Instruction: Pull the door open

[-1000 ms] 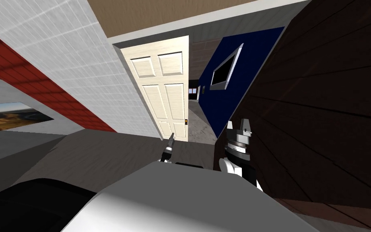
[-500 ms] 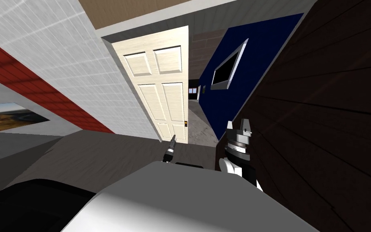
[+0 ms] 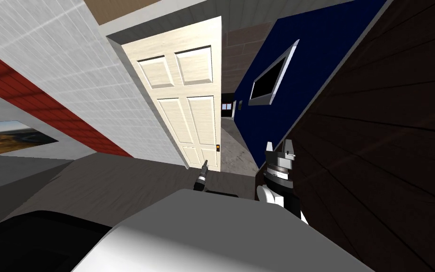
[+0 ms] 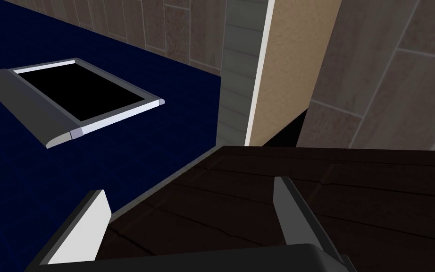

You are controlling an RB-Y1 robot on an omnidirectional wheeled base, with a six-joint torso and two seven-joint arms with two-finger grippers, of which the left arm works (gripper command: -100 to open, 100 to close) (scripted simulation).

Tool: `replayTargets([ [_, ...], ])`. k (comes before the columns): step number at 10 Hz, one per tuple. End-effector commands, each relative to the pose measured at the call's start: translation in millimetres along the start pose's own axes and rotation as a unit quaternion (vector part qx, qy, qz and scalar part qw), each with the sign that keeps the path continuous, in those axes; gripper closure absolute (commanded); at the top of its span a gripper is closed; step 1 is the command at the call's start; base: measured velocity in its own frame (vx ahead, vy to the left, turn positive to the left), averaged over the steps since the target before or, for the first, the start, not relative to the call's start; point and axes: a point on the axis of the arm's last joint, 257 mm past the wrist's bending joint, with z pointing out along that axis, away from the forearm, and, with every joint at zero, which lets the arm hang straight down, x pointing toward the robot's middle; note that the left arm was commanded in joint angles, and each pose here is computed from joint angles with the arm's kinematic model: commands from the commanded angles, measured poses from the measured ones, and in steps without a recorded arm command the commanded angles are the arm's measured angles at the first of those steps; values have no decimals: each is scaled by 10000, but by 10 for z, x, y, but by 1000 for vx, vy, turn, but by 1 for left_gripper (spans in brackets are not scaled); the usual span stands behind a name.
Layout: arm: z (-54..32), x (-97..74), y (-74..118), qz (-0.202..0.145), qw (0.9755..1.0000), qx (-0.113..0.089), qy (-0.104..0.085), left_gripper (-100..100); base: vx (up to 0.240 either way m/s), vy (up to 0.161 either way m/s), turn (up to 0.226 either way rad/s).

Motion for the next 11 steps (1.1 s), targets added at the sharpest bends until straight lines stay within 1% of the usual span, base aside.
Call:
replayTargets([
  [1, -31, 74, 74, -38, 10000, -69, 18, -100, 177, -33, 51],
  [5, -78, 229, 218, -129, 9997, -211, 57, -100, 206, -64, 46],
  [8, -100, 315, 281, -184, 9994, -276, 76, -100, 184, -104, 39],
  [9, -90, 301, 265, -174, 9995, -260, 71, -100, 87, -52, 14],
  [10, -111, 194, 308, -68, 9995, -308, 71, -100, -48, 47, -190],
  [11, -123, 124, 331, -3, 9994, -334, 68, -100, -97, 108, -270],
])
